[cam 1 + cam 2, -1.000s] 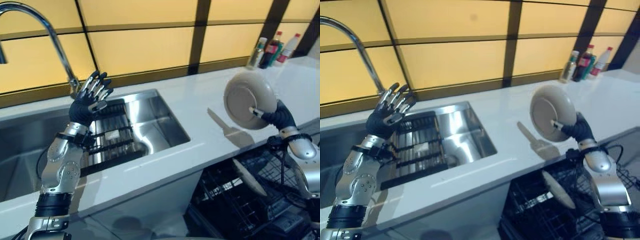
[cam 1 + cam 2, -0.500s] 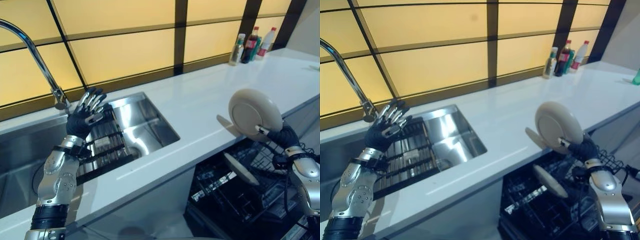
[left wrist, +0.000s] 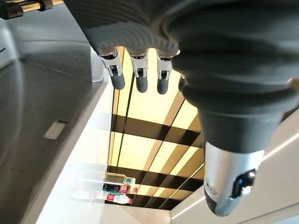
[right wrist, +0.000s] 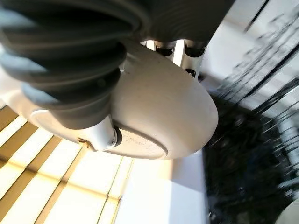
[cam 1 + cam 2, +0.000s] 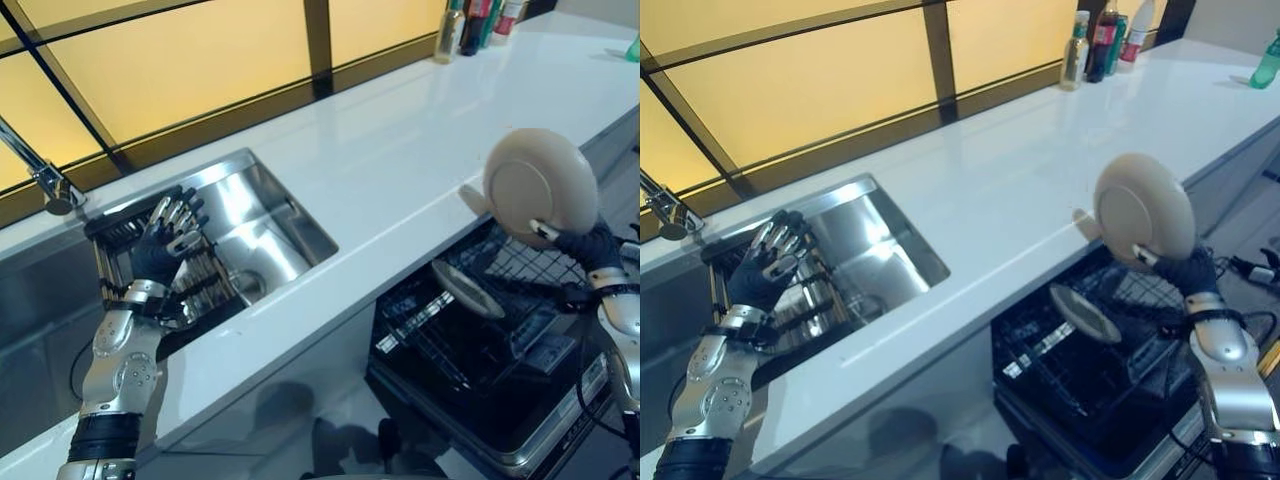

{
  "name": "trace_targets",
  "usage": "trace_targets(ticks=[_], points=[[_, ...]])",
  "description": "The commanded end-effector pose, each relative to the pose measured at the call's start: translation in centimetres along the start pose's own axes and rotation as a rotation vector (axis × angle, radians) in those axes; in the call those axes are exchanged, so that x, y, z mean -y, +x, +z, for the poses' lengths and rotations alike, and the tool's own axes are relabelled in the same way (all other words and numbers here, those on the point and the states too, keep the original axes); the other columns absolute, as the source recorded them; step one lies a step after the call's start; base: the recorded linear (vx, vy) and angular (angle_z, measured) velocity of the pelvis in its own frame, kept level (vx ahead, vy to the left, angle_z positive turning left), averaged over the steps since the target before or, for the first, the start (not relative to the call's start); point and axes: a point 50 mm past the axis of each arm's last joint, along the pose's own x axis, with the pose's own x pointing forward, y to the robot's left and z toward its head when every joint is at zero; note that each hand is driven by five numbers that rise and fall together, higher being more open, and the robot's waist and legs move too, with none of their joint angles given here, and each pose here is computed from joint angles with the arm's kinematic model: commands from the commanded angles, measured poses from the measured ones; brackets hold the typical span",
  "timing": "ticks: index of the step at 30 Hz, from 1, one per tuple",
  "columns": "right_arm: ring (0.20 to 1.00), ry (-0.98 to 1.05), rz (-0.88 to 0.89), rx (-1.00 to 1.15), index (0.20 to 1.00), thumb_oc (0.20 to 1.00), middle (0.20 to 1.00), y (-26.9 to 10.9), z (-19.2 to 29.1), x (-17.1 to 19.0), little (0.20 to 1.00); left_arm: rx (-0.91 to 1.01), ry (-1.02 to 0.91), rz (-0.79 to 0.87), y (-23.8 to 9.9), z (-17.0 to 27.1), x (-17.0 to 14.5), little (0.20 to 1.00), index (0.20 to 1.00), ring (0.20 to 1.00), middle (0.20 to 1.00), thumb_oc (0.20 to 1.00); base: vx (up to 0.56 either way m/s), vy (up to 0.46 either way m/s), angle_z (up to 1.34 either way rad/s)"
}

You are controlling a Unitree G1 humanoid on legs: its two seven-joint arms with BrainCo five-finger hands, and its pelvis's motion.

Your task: Pick up plates and place into dishwasher.

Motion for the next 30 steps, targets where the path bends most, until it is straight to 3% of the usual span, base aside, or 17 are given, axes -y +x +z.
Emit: trace_targets(ticks=[1,8,16,30], points=[[0.2,-0.035,0.012,-0.149,0.2,0.2,0.2,-1.7,-3.4,0.5,0.2,0.12,0.048,0.037,-0.5,2.7,-1.8,1.0,1.0,1.0,1.0,1.0,0.03,0.038,-0.12],[0.2,-0.02,-0.069,-0.194,0.2,0.2,0.2,-3.3,-4.6,2.3,0.2,0.129,0.049,0.087,-1.8,2.9,-2.9,1.0,1.0,1.0,1.0,1.0,0.01,0.03,-0.09],[0.2,-0.026,0.026,-0.211,0.2,0.2,0.2,-3.1,-4.9,1.5,0.2,0.127,0.032,0.095,-1.8,2.2,-2.5,1.0,1.0,1.0,1.0,1.0,-0.01,0.055,-0.15],[0.2,-0.029,0.401,-0.135,0.2,0.2,0.2,-1.7,-3.0,-4.3,0.2,0.106,0.0,0.037,-0.5,1.0,-0.5,1.0,1.0,1.0,1.0,1.0,0.0,0.008,0.0]])
